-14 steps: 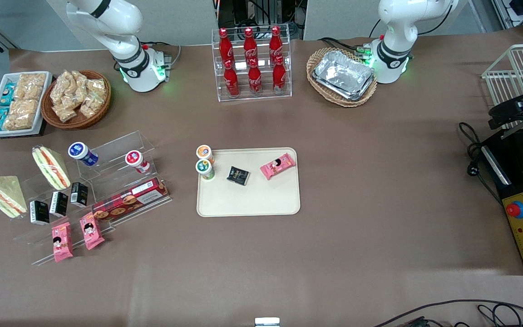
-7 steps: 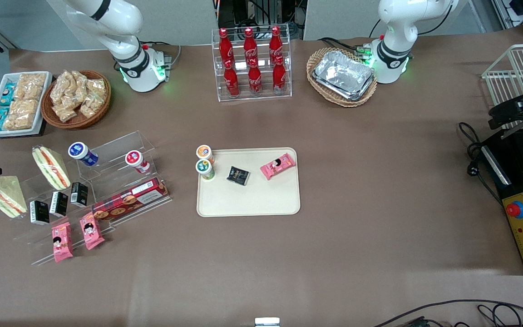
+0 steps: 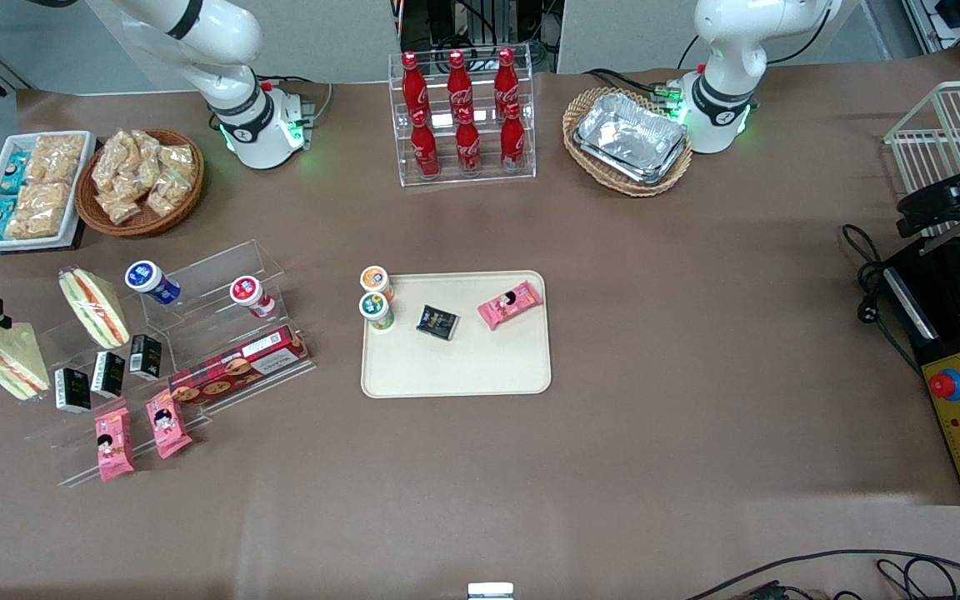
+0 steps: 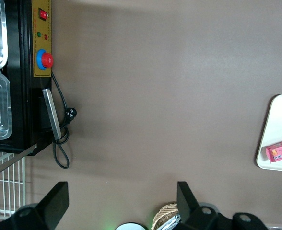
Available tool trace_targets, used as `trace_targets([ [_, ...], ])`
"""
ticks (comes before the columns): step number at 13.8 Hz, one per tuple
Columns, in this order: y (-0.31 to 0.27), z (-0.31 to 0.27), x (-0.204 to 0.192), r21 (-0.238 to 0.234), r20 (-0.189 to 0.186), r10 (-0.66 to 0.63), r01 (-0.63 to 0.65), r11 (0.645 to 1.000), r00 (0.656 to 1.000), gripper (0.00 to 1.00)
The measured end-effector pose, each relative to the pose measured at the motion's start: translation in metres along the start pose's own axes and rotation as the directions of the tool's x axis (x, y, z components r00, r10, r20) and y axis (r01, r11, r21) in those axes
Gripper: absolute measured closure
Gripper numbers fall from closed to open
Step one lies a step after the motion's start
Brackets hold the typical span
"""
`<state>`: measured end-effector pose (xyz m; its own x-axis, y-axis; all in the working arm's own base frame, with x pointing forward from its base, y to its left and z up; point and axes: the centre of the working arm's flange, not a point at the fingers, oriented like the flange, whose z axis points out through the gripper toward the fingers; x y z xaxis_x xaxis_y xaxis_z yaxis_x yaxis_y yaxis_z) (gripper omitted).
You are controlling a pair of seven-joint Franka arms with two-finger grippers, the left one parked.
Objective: Place sandwich on tray
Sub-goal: 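Close the right gripper on the wrapped triangle sandwich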
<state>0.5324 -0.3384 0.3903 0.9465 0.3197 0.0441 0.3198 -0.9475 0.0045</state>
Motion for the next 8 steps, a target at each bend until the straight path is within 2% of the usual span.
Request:
trace_targets([
  [3,-0.0003,0.0044,0.0032,0.003,-0.013,0.007,-0.007,1.000,1.000,0.02],
  [4,0.0001,0.0057,0.0037,0.002,-0.015,0.008,-0.008,1.000,1.000,0.07],
  [7,0.0003,0.0062,0.0038,0.002,-0.016,0.009,-0.009,1.000,1.000,0.37],
  [8,0.0003,0.0061,0.0038,0.002,-0.017,0.009,-0.009,1.000,1.000,0.39],
])
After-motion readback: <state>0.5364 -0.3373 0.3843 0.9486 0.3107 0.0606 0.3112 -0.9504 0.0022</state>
